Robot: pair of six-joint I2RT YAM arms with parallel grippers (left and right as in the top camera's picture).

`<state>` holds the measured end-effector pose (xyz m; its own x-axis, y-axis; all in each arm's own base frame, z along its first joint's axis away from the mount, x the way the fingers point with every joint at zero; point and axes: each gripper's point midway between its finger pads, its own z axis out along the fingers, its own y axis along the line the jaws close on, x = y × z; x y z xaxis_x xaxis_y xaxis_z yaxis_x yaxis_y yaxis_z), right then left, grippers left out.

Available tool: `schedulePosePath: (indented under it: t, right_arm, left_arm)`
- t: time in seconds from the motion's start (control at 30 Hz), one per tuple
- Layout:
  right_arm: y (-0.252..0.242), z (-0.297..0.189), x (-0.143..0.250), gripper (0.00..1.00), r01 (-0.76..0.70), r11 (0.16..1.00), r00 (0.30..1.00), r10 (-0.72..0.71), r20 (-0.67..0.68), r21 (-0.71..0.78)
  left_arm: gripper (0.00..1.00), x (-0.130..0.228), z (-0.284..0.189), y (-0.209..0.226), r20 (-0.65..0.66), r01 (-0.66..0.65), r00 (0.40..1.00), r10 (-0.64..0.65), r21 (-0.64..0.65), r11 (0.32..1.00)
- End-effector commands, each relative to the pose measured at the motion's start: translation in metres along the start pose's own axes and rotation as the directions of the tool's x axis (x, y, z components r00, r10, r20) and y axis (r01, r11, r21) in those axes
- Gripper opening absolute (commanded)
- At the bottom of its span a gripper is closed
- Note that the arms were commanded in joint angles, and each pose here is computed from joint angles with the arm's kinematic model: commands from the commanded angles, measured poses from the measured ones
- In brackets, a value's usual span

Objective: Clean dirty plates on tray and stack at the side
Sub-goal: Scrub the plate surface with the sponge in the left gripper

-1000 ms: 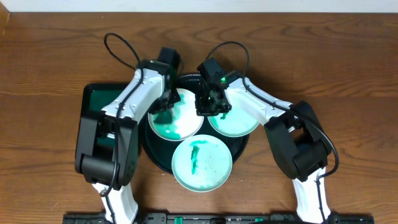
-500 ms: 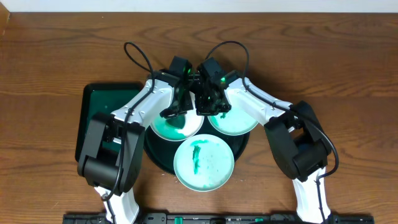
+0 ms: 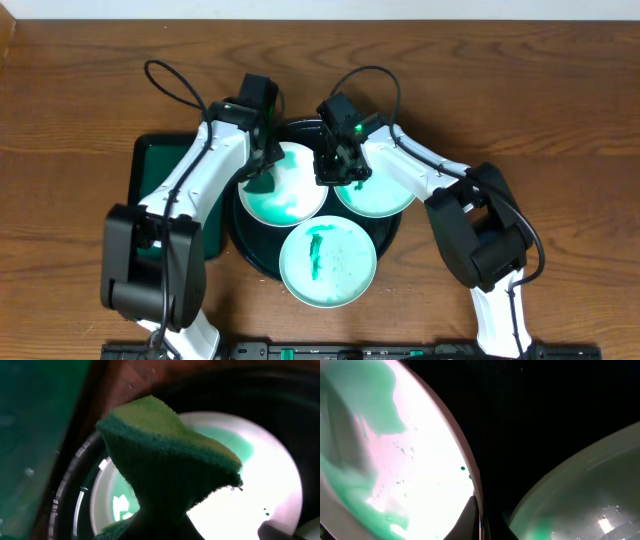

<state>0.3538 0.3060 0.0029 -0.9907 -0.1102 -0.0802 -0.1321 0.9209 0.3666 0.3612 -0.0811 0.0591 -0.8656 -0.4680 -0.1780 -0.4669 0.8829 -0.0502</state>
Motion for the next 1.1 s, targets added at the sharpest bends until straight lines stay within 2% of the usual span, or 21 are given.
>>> schedulePosePath:
  t: [0.0, 0.13, 0.27, 0.33, 0.37, 0.4, 0.5, 0.6, 0.67, 0.73, 0.77, 0.97, 1.03, 1.07]
  right_arm:
    - [-0.009, 0.017, 0.007, 0.01, 0.017, 0.999, 1.0, -0.016, -0.018, 0.052]
    - [-0.009, 0.017, 0.007, 0.01, 0.017, 0.999, 1.0, -0.016, -0.018, 0.052]
    - [-0.009, 0.017, 0.007, 0.01, 0.017, 0.999, 1.0, -0.016, -0.019, 0.052]
    - [-0.009, 0.017, 0.007, 0.01, 0.017, 0.999, 1.0, -0.016, -0.019, 0.052]
    - [-0.009, 0.017, 0.007, 0.01, 0.017, 0.999, 1.0, -0.016, -0.019, 0.052]
    - [-0.009, 0.017, 0.007, 0.01, 0.016, 0.999, 1.0, -0.015, -0.019, 0.052]
    - [-0.009, 0.017, 0.008, 0.01, 0.017, 0.998, 1.0, -0.016, -0.022, 0.054]
    - [-0.009, 0.017, 0.008, 0.01, 0.023, 0.998, 1.0, -0.022, -0.022, 0.053]
    - [-0.009, 0.017, 0.008, 0.01, 0.023, 0.998, 1.0, -0.022, -0.022, 0.053]
    - [-0.009, 0.017, 0.008, 0.01, 0.024, 0.998, 1.0, -0.022, -0.021, 0.053]
    - [-0.009, 0.017, 0.007, 0.01, 0.024, 0.998, 1.0, -0.023, -0.02, 0.052]
    - [-0.008, 0.017, 0.007, 0.01, 0.024, 0.999, 1.0, -0.023, -0.021, 0.048]
    - [-0.008, 0.017, 0.007, 0.01, 0.024, 0.999, 1.0, -0.024, -0.021, 0.049]
    - [-0.008, 0.017, 0.007, 0.01, 0.024, 0.999, 1.0, -0.024, -0.021, 0.049]
  left_arm:
    - [0.07, 0.034, 0.029, -0.002, -0.127, 0.012, 0.992, -0.014, -0.017, 1.0]
    - [0.07, 0.062, 0.048, -0.015, -0.254, 0.017, 0.967, -0.012, 0.017, 1.0]
    - [0.07, 0.072, 0.056, -0.026, -0.287, 0.0, 0.958, 0.014, 0.047, 0.999]
    - [0.07, 0.068, 0.05, -0.062, -0.276, -0.09, 0.946, 0.167, 0.272, 0.958]
    - [0.07, 0.066, 0.047, -0.071, -0.267, -0.105, 0.943, 0.199, 0.329, 0.938]
    - [0.07, 0.062, 0.043, -0.078, -0.255, -0.112, 0.942, 0.218, 0.373, 0.921]
    - [0.07, 0.049, 0.038, -0.076, -0.23, -0.112, 0.949, 0.214, 0.387, 0.915]
    - [0.07, 0.029, 0.033, -0.054, -0.197, -0.072, 0.972, 0.131, 0.282, 0.957]
    - [0.07, 0.016, 0.029, -0.019, -0.142, 0.016, 0.99, -0.002, 0.093, 0.996]
    - [0.07, 0.008, 0.022, 0.012, -0.061, 0.049, 0.997, -0.053, -0.068, 0.996]
    - [0.07, 0.007, 0.022, 0.018, -0.048, 0.045, 0.998, -0.05, -0.1, 0.994]
    - [0.07, 0.034, 0.047, 0.023, -0.1, 0.038, 0.994, -0.053, -0.15, 0.988]
    - [0.07, 0.047, 0.056, 0.015, -0.157, 0.029, 0.986, -0.047, -0.112, 0.993]
    - [0.07, 0.056, 0.057, 0.002, -0.21, -0.008, 0.978, 0.0, -0.039, 0.999]
